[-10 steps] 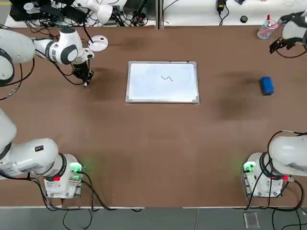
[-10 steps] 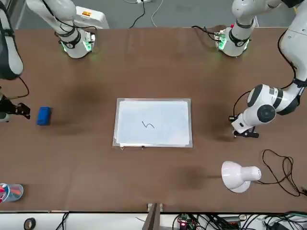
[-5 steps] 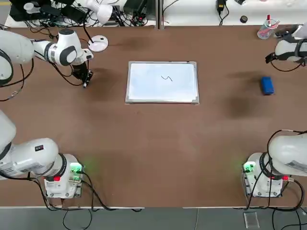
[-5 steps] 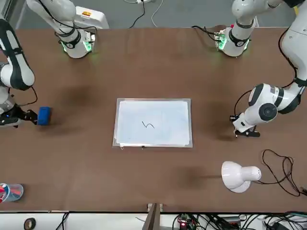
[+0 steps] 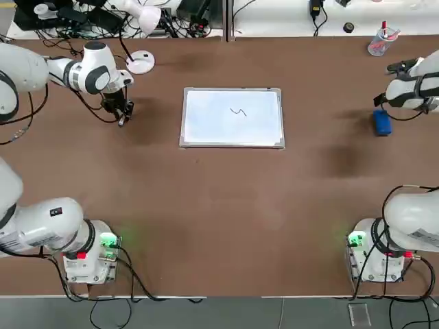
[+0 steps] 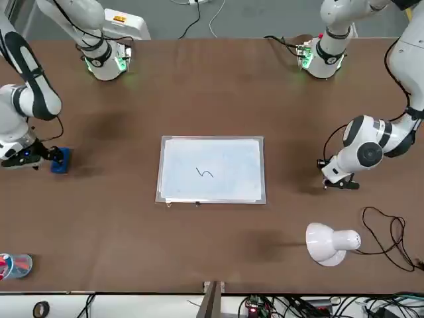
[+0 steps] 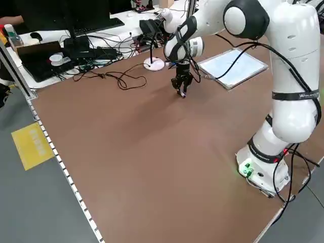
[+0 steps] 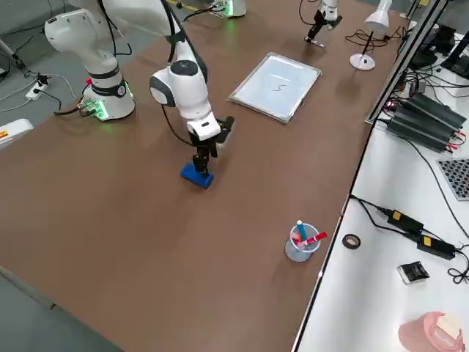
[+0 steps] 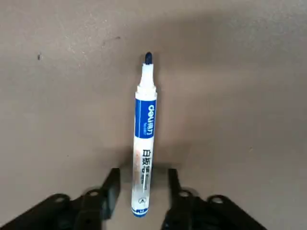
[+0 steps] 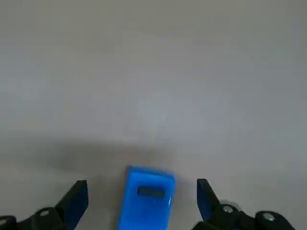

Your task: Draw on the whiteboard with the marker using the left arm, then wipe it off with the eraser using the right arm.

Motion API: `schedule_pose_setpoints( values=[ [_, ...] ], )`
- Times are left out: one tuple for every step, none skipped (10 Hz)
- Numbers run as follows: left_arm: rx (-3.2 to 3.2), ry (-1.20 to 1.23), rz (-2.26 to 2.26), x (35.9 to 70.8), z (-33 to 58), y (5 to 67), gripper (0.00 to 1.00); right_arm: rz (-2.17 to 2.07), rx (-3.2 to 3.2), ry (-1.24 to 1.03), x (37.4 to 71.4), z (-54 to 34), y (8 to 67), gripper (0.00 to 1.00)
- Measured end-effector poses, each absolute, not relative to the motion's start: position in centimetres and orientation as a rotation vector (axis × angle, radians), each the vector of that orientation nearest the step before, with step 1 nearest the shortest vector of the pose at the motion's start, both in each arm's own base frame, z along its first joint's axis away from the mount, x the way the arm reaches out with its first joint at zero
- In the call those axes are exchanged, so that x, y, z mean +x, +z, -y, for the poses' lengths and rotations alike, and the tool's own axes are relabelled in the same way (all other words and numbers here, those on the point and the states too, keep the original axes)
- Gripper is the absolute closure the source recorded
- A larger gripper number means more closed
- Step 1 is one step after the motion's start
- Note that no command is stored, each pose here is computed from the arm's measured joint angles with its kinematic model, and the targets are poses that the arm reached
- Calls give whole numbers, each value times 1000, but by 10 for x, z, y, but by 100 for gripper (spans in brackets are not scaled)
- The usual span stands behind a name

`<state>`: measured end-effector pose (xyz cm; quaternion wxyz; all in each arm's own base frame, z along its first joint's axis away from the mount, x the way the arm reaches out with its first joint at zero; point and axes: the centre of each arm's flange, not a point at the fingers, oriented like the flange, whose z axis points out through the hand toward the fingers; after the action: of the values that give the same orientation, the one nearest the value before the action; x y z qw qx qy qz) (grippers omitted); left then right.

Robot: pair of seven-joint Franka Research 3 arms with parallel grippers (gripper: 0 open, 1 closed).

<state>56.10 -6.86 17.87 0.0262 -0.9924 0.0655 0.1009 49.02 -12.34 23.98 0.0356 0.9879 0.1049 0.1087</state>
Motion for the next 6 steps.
schedule_pose_setpoints(
  values=[
    [-3066,308,-202,561,69,180,35,-314,3039,323,482,127,234,0],
    [-3067,302,-202,563,69,182,26,-314,3039,313,476,132,230,0],
    [-3069,286,-204,565,70,186,19,-316,3037,311,471,138,227,0],
    [-3072,257,-208,571,73,194,10,-315,3033,318,467,143,224,0],
    [-3071,222,-213,578,77,208,0,-315,3029,328,464,146,220,0],
    [-3061,197,-219,586,81,229,0,-315,3026,339,462,146,215,0]
  ],
)
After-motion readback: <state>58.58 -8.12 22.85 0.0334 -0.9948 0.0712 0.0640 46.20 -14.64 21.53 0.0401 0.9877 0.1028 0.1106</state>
